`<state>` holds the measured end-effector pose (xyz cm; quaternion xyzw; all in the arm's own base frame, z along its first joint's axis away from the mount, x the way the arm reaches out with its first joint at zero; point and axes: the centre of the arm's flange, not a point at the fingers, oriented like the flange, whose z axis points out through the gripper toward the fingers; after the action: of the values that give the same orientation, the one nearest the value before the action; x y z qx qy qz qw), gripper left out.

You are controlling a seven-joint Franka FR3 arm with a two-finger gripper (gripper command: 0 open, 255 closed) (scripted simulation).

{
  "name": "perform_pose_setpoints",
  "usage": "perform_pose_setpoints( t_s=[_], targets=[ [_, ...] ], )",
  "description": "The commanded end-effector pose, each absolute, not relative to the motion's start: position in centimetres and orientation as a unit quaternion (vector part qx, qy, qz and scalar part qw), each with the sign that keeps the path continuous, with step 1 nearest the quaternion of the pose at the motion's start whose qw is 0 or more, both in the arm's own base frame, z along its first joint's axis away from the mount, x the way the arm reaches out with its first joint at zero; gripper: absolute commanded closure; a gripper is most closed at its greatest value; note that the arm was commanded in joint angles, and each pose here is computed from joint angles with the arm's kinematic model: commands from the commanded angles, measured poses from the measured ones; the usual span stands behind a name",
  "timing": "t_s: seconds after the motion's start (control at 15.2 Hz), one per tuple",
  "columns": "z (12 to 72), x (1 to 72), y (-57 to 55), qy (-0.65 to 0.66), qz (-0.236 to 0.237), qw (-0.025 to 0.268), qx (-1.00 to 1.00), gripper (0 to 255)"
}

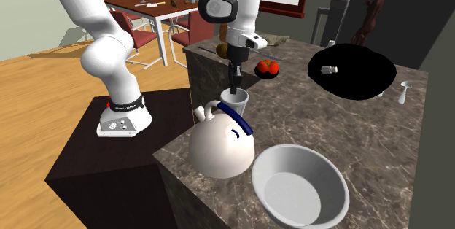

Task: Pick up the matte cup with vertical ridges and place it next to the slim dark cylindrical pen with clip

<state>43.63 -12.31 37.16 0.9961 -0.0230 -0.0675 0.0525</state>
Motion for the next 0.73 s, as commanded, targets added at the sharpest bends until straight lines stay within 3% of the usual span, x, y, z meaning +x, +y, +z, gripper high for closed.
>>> perform_pose_setpoints(
  t_s=[0.0,0.66],
  targets=[
    [37.2,43.6,-12.3,-0.023,-0.068,0.052,0.996,255],
    [39.3,43.6,-12.3,-0.023,-0.067,0.052,0.996,255]
  ],
)
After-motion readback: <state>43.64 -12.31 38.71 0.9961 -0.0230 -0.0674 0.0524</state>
